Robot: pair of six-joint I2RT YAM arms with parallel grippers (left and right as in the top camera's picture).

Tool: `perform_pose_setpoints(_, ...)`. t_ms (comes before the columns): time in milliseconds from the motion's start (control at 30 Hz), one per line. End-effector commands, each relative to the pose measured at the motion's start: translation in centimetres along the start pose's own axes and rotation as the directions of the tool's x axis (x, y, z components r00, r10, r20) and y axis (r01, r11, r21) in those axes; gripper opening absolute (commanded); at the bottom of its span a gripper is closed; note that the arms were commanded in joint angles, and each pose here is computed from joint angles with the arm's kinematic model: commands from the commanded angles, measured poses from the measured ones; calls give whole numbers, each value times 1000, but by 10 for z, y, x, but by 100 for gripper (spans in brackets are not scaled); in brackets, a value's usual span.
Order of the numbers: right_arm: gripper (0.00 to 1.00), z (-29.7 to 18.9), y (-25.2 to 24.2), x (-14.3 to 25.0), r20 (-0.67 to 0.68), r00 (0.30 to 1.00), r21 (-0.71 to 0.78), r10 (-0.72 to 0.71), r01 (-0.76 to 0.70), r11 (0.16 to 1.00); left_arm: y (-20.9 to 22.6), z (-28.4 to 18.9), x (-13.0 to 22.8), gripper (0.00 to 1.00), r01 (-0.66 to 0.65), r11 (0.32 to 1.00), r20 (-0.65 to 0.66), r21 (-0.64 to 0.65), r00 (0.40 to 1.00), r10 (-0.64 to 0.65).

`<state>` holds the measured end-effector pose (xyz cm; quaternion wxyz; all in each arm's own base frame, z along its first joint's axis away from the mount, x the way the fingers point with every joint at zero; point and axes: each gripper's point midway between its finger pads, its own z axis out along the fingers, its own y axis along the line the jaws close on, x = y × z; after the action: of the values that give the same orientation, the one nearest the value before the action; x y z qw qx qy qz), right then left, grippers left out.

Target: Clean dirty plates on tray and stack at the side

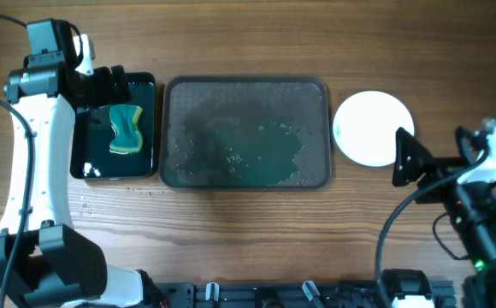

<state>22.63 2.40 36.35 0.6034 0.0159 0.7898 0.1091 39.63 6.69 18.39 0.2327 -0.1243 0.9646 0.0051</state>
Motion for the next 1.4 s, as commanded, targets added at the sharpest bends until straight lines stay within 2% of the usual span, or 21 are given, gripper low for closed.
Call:
perform_pose_setpoints(0,100,-1,-1,19,133,989,-22,-70,73,997,-3,2,0,100,-5,1000,-6,16,1000,6)
perform_pose_setpoints(133,100,7,-5,51,282,956,-47,-86,103,994,-3,2,0,100,-5,1000,-6,16,1000,6)
perform_pose_setpoints(333,100,24,-12,93,360,928,-61,-93,123,991,-3,2,0,100,-5,1000,-6,16,1000,6)
perform_pose_setpoints(733,100,52,-19,139,394,916,-88,-78,122,989,-3,2,0,100,-5,1000,-6,16,1000,6)
perform_pose_setpoints(900,100,64,-26,172,257,964,-81,-64,88,993,-3,2,0,100,-5,1000,-6,16,1000,6)
perform_pose_setpoints(1367,100,64,-25,173,254,965,-83,-61,85,993,-3,2,0,100,-5,1000,-6,16,1000,6)
